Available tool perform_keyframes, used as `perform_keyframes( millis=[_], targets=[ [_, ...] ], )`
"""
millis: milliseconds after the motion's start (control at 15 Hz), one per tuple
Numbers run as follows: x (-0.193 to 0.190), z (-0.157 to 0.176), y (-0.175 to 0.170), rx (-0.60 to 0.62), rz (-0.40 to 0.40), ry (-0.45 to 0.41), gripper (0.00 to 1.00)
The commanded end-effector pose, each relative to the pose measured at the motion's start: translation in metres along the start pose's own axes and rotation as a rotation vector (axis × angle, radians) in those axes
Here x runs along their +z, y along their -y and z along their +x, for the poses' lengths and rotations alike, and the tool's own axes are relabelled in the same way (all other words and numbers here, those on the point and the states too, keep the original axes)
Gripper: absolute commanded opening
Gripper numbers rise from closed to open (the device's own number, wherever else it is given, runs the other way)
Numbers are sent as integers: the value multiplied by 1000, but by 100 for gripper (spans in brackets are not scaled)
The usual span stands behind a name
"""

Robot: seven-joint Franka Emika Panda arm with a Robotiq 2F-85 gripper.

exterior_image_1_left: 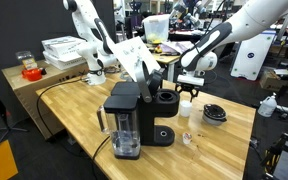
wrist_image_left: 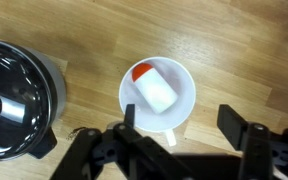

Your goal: Get the small orange and white bottle near the coffee maker and put it in the white mug

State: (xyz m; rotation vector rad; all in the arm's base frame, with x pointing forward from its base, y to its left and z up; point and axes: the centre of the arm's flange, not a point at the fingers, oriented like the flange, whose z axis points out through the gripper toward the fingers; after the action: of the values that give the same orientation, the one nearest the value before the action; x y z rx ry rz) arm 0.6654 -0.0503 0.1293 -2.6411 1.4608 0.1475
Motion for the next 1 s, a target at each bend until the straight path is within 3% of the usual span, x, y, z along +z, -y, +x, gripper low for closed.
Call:
perform_keyframes(
  millis=[0,400,933],
  targets=[
    [-13,-8,-4,12,17,-19,100],
    [-25,-64,-25,-31,37,-10,100],
    [-42,-143,-89,-64,18,11,100]
  ],
)
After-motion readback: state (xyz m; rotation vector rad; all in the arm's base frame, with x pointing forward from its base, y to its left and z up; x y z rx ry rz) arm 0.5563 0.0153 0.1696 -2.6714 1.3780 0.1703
